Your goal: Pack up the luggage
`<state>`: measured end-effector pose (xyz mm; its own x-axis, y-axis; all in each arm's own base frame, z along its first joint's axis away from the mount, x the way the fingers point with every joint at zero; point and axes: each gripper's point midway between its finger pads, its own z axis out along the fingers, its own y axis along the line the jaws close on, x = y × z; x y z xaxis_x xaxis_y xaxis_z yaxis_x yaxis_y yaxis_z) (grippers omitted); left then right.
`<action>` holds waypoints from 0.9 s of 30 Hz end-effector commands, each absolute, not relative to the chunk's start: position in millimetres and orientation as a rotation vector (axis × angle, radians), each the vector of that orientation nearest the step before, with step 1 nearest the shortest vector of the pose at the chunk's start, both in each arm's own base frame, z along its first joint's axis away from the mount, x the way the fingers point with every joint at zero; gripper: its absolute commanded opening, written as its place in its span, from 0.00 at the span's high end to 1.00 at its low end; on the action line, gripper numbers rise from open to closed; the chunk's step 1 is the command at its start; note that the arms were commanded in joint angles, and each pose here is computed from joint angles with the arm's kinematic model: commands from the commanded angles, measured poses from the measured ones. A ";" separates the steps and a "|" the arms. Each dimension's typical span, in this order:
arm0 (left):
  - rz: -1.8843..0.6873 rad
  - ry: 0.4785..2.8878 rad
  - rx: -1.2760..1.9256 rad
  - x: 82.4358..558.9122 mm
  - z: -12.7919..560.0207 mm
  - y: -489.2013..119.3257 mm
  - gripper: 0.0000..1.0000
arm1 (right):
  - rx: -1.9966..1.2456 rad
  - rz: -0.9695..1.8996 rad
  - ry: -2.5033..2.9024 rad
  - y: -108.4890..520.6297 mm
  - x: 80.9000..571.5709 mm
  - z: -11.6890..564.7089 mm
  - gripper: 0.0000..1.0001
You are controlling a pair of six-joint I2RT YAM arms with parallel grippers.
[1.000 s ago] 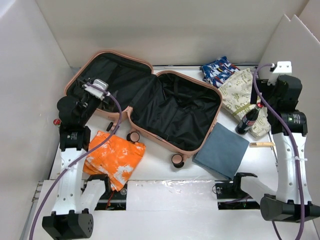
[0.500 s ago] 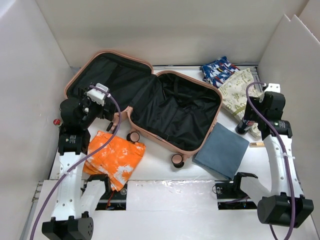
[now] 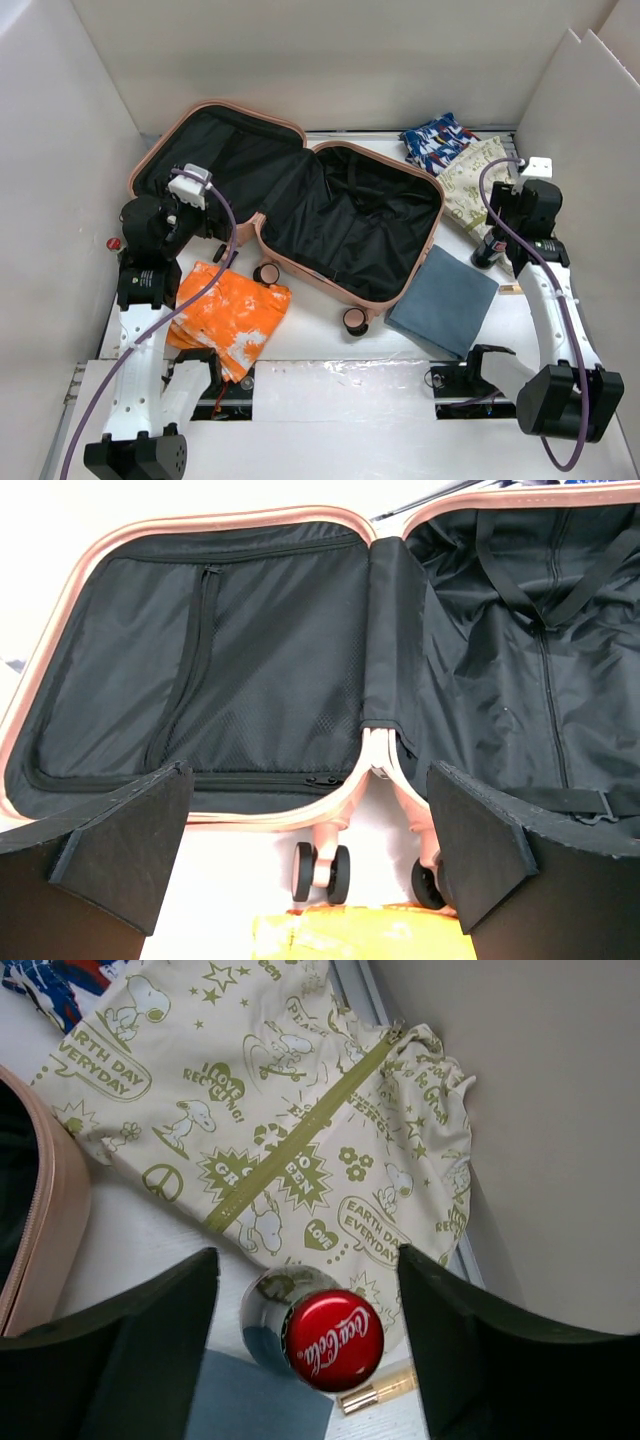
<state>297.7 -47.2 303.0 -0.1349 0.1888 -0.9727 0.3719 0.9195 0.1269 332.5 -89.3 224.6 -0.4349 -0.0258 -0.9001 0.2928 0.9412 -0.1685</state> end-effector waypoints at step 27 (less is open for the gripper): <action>-0.222 1.661 0.345 305.3 314.9 -50.2 0.00 | 0.095 -0.378 1.603 -64.1 306.9 415.4 1.00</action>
<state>302.9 -47.0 308.0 -0.1264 0.1224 -0.9844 0.3446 0.9360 0.0721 310.4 -74.1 268.8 -0.4621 -0.0966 -0.8815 0.2232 0.9494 -0.2210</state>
